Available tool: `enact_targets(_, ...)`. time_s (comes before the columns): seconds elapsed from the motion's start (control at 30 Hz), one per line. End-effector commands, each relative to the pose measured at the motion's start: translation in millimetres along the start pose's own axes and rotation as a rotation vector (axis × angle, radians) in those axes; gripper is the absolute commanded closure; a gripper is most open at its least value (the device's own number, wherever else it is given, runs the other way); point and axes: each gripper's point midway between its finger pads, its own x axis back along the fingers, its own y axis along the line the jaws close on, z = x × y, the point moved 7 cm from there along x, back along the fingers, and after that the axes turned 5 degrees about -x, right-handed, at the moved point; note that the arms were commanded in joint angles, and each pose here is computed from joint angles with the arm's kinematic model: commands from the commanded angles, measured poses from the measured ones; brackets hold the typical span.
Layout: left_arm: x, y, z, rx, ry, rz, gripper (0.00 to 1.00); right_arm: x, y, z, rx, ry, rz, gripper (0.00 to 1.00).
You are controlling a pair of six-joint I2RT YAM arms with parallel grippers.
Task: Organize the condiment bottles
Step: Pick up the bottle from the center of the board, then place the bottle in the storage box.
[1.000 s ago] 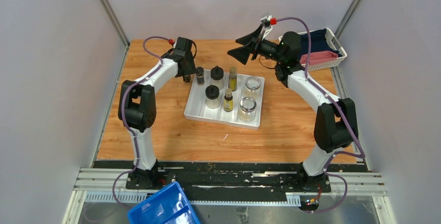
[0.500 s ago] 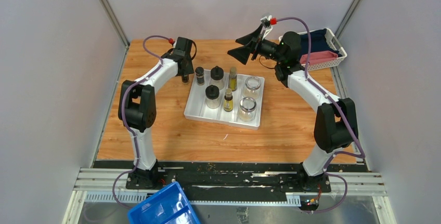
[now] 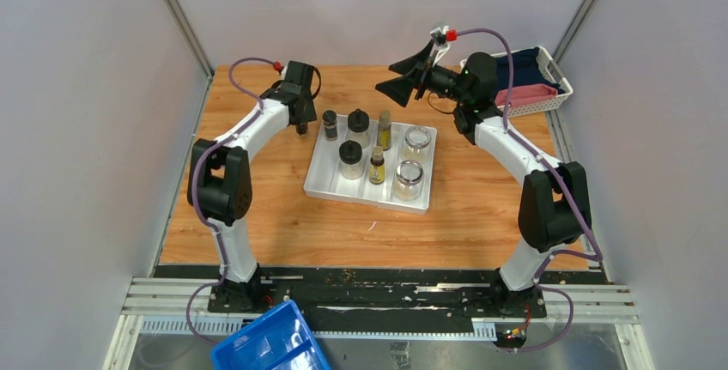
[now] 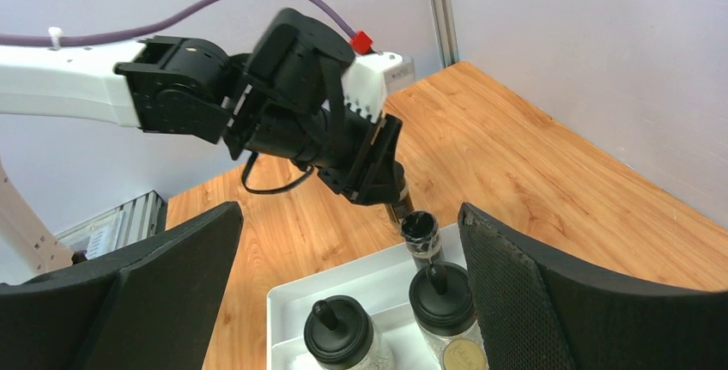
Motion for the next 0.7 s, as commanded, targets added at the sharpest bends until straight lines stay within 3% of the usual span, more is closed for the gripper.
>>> enact_targets(0.0, 37.9, 9.7, -25.3, 0.042, -0.113, 0.008, 1.0, 2.3, 4.4, -7.7, 0.024, -0.015, -0.007, 0.0)
enact_targets(0.67, 157.1, 13.7, 38.2, -0.047, -0.149, 0.286, 1.0, 17.3, 17.1, -13.1, 0.016, -0.022, 0.088, 0.0)
